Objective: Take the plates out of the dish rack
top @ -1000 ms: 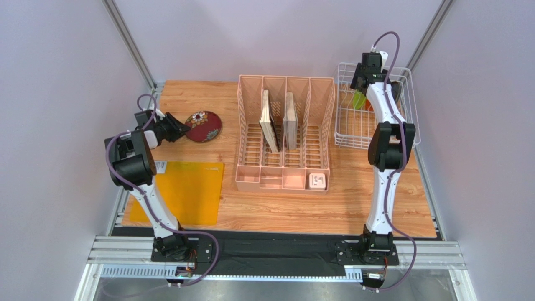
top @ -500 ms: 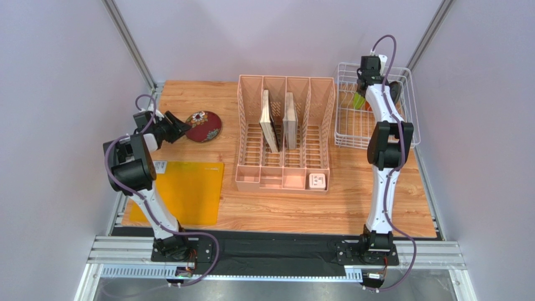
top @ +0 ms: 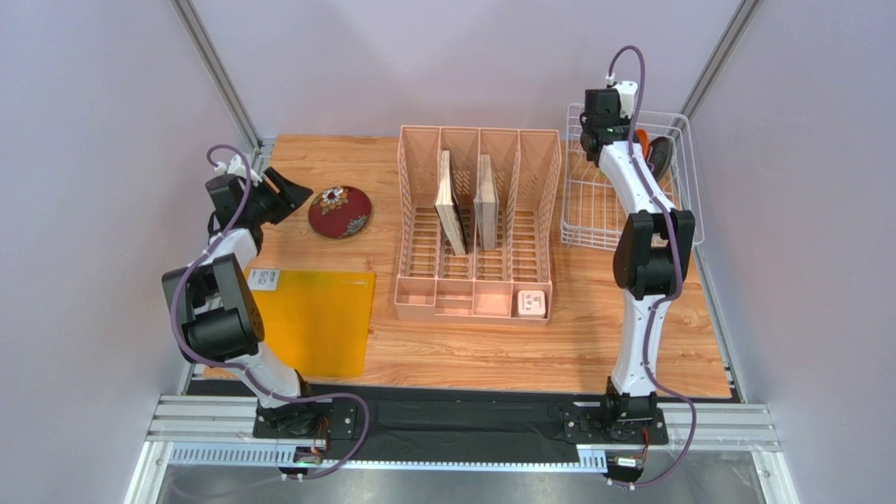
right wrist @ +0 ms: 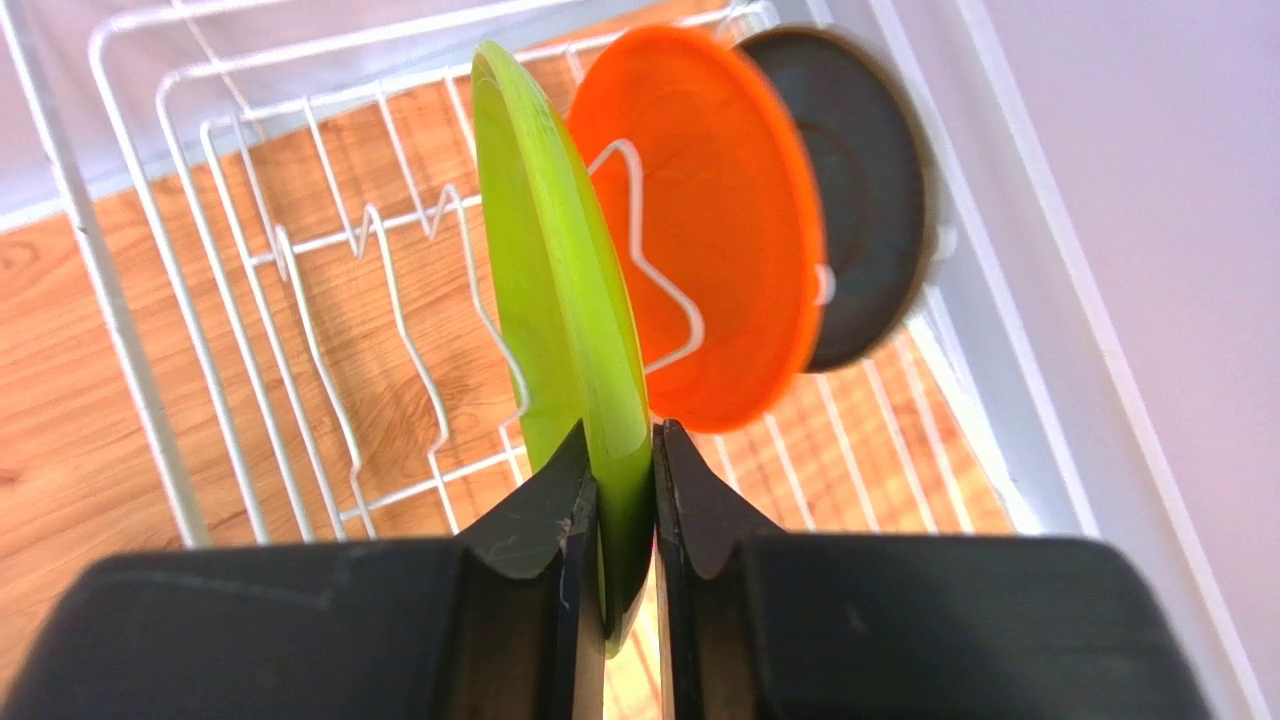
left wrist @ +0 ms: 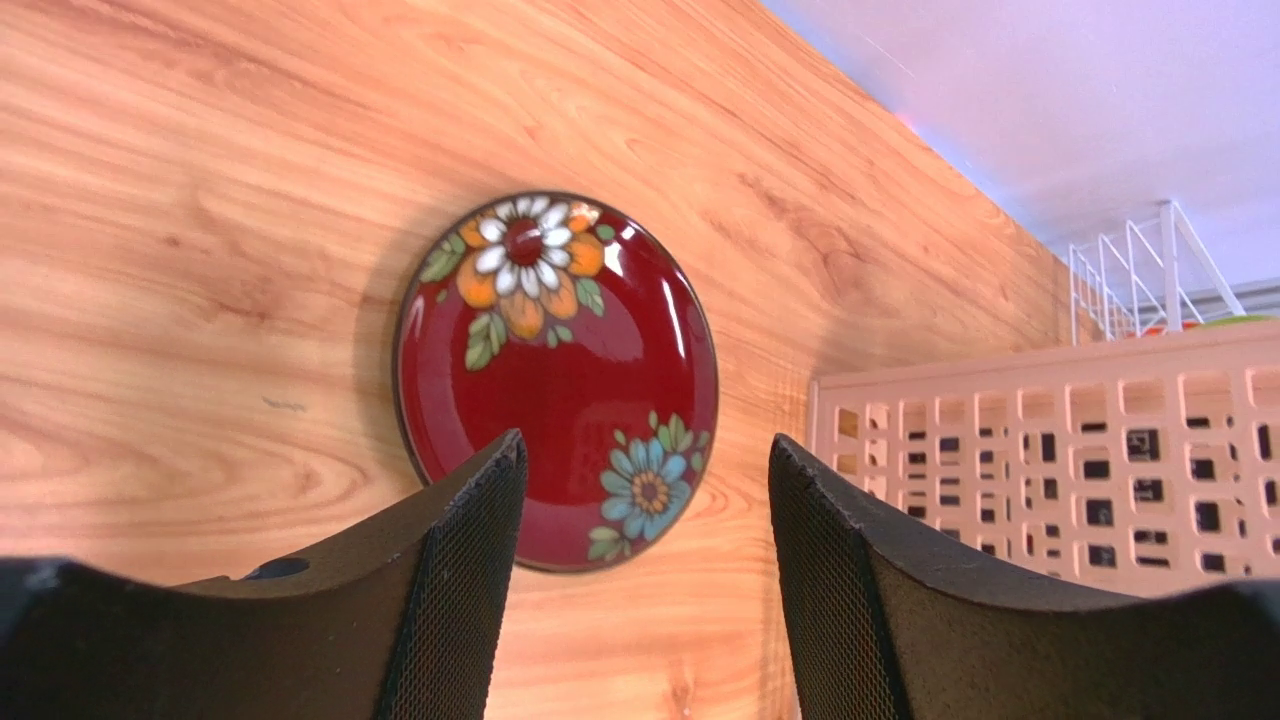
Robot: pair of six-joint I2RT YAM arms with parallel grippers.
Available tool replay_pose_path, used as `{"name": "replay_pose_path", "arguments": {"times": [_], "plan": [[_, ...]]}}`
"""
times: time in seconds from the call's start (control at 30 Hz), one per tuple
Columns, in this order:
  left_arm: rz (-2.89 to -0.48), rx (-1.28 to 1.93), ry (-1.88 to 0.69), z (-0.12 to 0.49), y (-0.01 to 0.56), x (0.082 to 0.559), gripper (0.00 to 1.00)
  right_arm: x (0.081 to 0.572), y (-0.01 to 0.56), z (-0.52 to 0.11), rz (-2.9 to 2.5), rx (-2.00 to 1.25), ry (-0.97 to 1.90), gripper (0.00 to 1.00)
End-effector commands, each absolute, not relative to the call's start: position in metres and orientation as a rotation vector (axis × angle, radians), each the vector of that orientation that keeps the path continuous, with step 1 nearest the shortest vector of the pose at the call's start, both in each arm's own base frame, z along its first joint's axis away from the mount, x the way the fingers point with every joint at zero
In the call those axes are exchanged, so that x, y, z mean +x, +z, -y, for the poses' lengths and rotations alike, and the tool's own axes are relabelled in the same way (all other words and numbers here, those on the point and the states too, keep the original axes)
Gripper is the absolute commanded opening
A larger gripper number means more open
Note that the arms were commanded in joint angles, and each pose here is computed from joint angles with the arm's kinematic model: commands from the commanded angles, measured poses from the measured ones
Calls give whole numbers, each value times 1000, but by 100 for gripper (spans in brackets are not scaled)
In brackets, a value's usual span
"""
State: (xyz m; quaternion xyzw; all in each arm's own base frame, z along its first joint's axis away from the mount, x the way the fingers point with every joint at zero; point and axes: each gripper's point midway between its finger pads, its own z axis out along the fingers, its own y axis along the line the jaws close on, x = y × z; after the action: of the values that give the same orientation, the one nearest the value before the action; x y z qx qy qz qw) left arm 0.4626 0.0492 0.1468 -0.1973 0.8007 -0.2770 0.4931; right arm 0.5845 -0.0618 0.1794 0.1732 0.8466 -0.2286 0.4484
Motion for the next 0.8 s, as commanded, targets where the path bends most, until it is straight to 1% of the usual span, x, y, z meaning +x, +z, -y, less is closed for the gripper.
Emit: {"name": "replay_pose_path", "arguments": {"times": [0.0,0.03,0.07,0.13,0.17,0.2,0.23,0.27,0.3,0.33,0.37,0.4,0.43,0.5,0.53,0.6,0.63,0.77], "plan": [[-1893,-383,-694,-34,170,451,66,565,281,58,-1860,496,-555,0],[-1882,-349,-710,-23,178,448,66,558,285,58,-1854,507,-574,0],[-1885,-314,-723,-15,182,445,66,545,303,59,-1826,522,-565,0],[-1884,-252,-745,6,193,439,66,529,294,57,-1847,533,-545,0],[-1878,-228,-750,13,197,436,66,512,315,56,-1809,546,-516,0],[-1859,-202,-755,20,208,431,66,501,301,56,-1836,545,-521,0],[-1863,-182,-778,33,207,425,66,492,304,53,-1832,549,-500,0],[-1850,-167,-784,40,213,421,66,475,325,51,-1794,557,-463,0],[-1823,-141,-787,47,225,414,66,462,311,47,-1841,543,-460,0],[-1827,-119,-807,60,224,406,66,450,313,44,-1842,567,-431,0],[-1821,-112,-804,65,226,401,66,430,328,37,-1820,569,-387,0],[-1788,-91,-802,72,240,393,66,416,325,32,-1843,558,-370,0],[-1795,-63,-824,87,236,384,66,393,328,29,-1827,579,-332,0],[-1776,-18,-844,107,242,366,66,370,326,9,-1830,544,-256,0],[-1765,-14,-841,109,245,362,66,349,324,5,-1820,535,-212,0],[-1762,39,-902,136,246,343,66,328,319,-13,-1846,494,-132,0],[-1746,52,-919,143,248,338,67,312,320,-20,-1839,474,-80,0],[-1727,101,-1002,171,247,316,67,279,294,-49,-1918,407,148,0]]}}
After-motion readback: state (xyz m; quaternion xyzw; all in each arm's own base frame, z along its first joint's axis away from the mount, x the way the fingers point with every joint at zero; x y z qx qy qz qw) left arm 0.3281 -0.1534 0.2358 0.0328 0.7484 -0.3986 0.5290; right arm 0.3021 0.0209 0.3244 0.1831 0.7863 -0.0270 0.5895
